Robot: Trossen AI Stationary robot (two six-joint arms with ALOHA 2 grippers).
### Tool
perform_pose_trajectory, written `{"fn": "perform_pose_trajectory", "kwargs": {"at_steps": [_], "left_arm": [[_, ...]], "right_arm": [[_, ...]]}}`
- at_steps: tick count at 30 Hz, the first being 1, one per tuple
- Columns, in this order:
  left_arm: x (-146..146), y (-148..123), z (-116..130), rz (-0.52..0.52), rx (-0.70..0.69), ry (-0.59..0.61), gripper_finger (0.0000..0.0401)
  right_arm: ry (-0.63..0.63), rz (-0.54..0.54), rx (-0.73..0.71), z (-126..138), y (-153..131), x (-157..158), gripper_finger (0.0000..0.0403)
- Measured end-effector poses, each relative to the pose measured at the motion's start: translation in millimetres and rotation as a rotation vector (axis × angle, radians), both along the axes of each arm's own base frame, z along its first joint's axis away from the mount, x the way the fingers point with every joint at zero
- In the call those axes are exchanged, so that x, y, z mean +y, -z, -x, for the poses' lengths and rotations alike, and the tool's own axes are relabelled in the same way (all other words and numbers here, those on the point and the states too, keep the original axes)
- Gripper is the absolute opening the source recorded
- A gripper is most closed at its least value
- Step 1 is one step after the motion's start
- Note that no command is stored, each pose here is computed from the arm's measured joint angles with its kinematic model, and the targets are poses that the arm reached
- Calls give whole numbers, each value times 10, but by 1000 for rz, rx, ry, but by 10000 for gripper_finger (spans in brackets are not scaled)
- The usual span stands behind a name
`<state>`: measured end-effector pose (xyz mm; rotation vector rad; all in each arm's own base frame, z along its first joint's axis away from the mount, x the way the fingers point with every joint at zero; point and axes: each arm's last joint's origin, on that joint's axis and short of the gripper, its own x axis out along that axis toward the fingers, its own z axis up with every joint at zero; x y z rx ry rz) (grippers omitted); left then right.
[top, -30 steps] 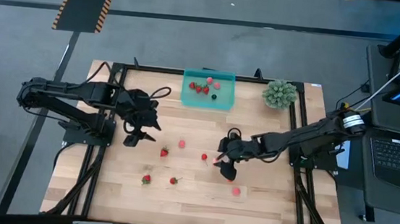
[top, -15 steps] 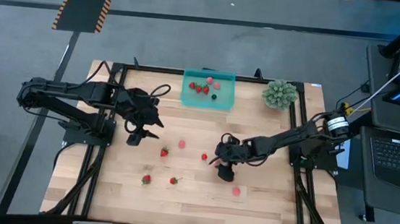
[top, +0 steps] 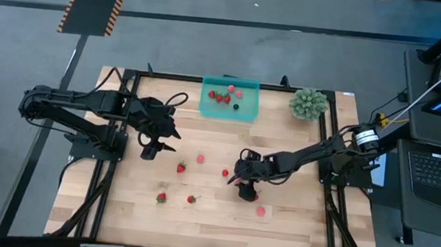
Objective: Pick and placing Produce into tupperware
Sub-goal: Put the apricot into the blue basket
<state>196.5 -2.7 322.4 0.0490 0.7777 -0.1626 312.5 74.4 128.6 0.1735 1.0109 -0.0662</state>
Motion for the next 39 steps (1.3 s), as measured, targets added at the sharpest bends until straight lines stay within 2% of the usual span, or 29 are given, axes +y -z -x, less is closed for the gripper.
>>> {"fn": "perform_pose_trajectory", "kwargs": {"at_steps": [7, 11, 26, 30, 34, 39], "left_arm": [[0, 0, 0, 0, 0, 0, 208], [0, 1, -1, 0, 0, 0, 208], [1, -28, -28, -5, -41, 4, 208], [1, -28, -28, -5, -41, 4, 208], [1, -28, -28, -5, -41, 4, 208], [0, -28, -28, -5, -41, 4, 208]], "right_arm": [[3, 9, 11, -21, 74, 6, 310], [5, 6, 2, -28, 69, 5, 292], [19, -27, -20, -51, 62, 16, 129], [-6, -17, -50, -150, -53, 40, 103], [-69, 57, -65, -296, -273, 49, 103], [-71, 241, -53, -496, -684, -67, 104]]}}
